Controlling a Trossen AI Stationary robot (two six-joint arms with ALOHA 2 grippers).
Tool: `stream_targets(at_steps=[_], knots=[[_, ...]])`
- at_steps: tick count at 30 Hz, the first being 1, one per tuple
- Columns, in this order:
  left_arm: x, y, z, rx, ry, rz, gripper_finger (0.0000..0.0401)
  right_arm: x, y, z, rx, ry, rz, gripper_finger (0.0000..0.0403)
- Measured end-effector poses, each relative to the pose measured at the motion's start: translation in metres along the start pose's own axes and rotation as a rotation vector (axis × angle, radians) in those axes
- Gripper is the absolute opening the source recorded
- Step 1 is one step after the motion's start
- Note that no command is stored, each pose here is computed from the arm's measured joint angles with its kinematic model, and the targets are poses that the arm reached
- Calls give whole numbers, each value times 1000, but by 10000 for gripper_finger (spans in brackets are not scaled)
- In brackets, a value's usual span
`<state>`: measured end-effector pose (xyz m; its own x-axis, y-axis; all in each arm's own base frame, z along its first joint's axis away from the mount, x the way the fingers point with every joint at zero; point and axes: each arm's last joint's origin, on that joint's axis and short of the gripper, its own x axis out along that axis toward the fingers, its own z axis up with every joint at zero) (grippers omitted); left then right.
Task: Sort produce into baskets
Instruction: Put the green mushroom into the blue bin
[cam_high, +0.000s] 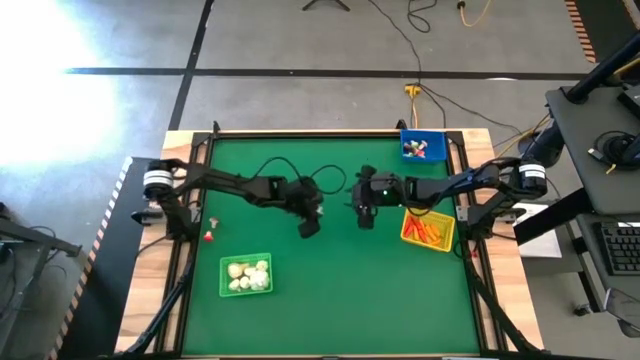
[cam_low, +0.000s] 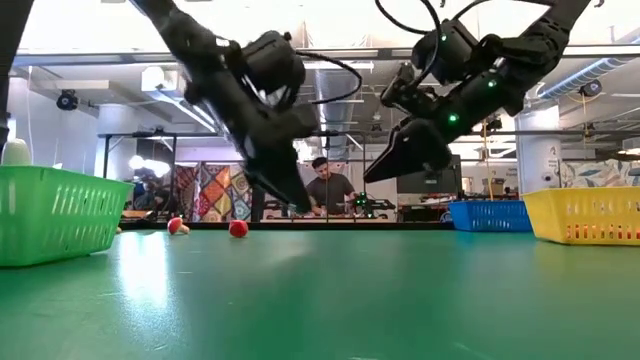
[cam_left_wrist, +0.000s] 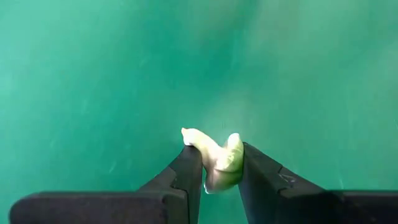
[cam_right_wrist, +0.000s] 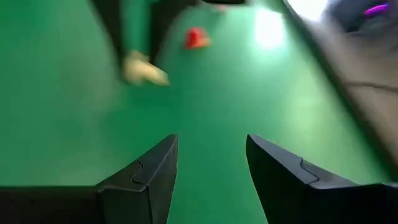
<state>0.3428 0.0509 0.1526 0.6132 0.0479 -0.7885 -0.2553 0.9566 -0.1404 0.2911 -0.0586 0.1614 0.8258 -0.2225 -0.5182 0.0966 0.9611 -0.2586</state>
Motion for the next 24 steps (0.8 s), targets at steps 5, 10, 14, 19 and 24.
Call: stream_targets(at_steps=[5,10,14,19,24], knots=[[36,3,-8,26,-70,-33,73,2,7,-3,80,-28,253,183],[59,2,-10,65,-153,-68,93,14,13,-22,109,44,289,183],[57,3,-12,83,-170,-74,114,29,17,-34,142,64,283,185],[37,4,-19,112,-169,-66,149,42,18,-35,103,-33,263,204],[17,6,-29,118,-189,-41,175,56,18,-33,102,-36,268,225]])
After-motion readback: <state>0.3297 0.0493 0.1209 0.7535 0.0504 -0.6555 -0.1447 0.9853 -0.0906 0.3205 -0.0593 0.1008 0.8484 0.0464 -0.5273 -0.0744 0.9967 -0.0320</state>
